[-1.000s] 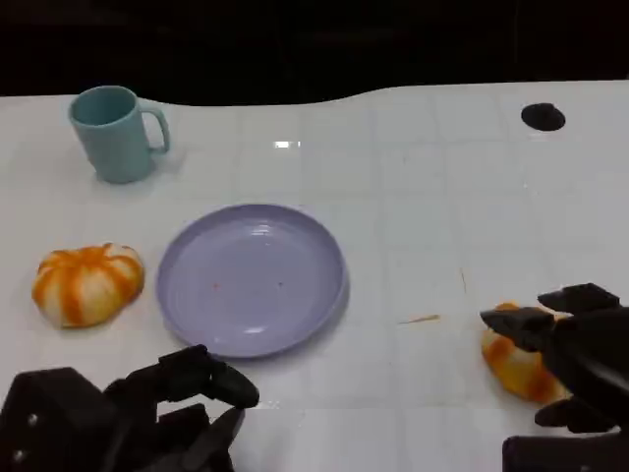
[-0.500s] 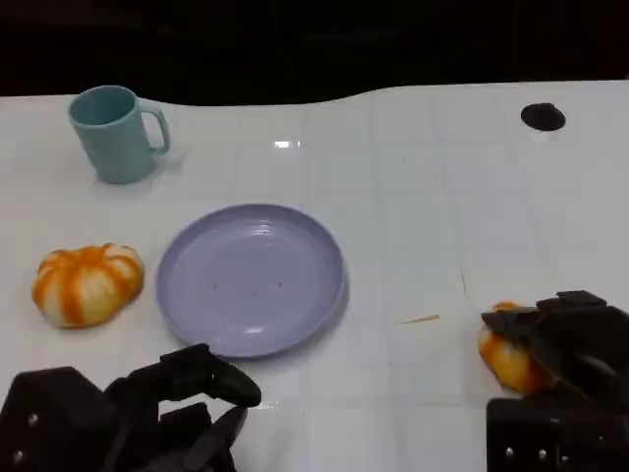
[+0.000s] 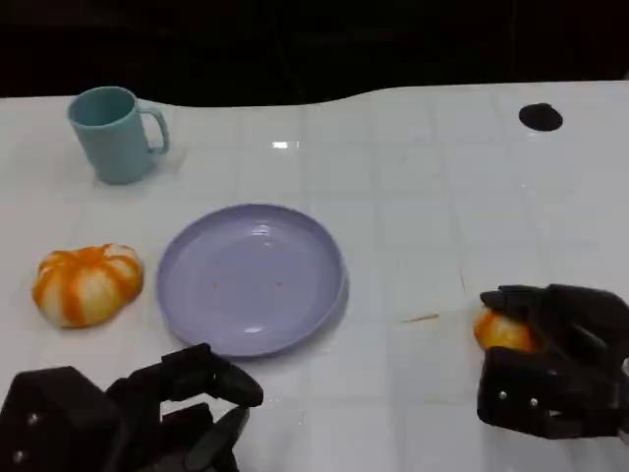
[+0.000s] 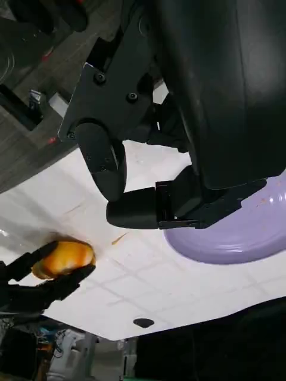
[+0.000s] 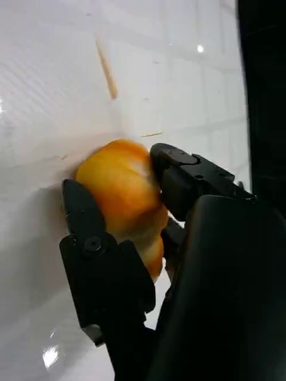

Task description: Grasp the bread from the table and place it into the plate.

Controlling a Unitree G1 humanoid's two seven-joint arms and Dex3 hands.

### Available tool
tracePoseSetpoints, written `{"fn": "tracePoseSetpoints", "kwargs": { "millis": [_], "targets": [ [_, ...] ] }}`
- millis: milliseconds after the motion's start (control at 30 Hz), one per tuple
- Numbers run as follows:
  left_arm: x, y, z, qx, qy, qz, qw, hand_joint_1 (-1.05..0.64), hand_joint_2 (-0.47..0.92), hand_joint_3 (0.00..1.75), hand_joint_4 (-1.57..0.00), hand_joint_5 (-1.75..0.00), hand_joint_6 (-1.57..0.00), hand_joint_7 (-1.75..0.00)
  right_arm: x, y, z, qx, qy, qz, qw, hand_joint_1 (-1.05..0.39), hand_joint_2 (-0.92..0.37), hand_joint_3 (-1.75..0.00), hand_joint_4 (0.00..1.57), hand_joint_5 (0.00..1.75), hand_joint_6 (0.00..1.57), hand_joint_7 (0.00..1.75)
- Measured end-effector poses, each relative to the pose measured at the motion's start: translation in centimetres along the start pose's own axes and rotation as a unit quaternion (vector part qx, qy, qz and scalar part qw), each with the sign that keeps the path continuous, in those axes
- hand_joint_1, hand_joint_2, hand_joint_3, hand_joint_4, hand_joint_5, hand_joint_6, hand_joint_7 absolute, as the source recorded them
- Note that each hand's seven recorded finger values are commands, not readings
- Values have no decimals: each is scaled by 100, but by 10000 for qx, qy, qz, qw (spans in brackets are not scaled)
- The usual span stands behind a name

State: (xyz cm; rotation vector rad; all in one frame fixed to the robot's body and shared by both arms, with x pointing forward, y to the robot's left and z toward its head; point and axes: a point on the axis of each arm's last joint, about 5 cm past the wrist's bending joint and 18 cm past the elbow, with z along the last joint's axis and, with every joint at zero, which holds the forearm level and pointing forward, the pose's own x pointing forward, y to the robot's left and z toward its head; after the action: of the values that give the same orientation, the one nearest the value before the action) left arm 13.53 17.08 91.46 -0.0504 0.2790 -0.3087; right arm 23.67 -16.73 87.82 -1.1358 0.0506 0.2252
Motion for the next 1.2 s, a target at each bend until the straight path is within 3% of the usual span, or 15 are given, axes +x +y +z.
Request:
{"fn": "tracePoseSetpoints", "kwargs": {
  "millis": [33,67,100,133,200,267,367,700,800,933,1033,1200],
  "targets": [
    [0,-1,-1,-6,2,1,10000,-28,73,79,-69,-175,-63,-129,2,14,-8,26,-46,-164,9999,-9,-58,-82,85,159,130,29],
    [0,-2,-1,-6,4,1,10000,-28,73,79,-68,-175,-63,-129,4,23,-15,49,-100,-295,9995,-8,-52,-96,86,167,125,46],
    [0,-3,0,5,3,1,10000,-28,74,79,-68,-175,-63,-129,7,30,-22,60,-147,-399,9991,-8,-48,-102,87,170,121,58],
    [0,-3,0,21,0,3,10000,-28,73,79,-68,-175,-63,-129,8,37,-29,65,-183,-477,9987,-9,-45,-107,88,173,110,87],
    [0,-4,1,39,0,11,10000,-28,73,79,-69,-175,-63,-129,7,53,-45,72,-296,-644,9975,-8,-42,-111,90,174,96,121],
    [0,-6,4,20,3,8,10000,-27,73,79,-69,-175,-63,-130,4,62,-47,94,-458,-845,9953,-9,-43,-113,90,175,90,135],
    [0,-11,8,-12,10,-6,10000,-27,73,80,-68,-175,-62,-130,12,53,-31,125,-575,-979,9935,-10,-41,-113,89,175,87,140],
    [-1,-12,9,26,16,10,10000,-27,72,80,-66,-175,-61,-131,16,54,-17,258,-617,-1139,9912,-7,-38,-118,91,175,88,138],
    [1,-12,9,15,10,13,10000,-26,72,81,-66,-175,-61,-132,16,56,-3,338,-691,-1191,9899,-7,-35,-125,93,175,85,147],
    [14,-12,18,13,-17,9,10000,-26,72,81,-67,-175,-61,-132,18,54,59,634,-935,-1264,9855,-5,-26,-141,93,175,75,166],
    [26,-8,14,20,-13,13,10000,-26,72,81,-68,-175,-62,-132,20,19,138,898,-1218,-1367,9790,-7,-24,-143,93,175,72,173],
    [38,2,-3,47,-7,40,10000,-27,72,82,-70,-175,-62,-132,50,-38,273,1157,-1589,-1425,9701,-9,-26,-137,96,175,74,168]
  ]
}}
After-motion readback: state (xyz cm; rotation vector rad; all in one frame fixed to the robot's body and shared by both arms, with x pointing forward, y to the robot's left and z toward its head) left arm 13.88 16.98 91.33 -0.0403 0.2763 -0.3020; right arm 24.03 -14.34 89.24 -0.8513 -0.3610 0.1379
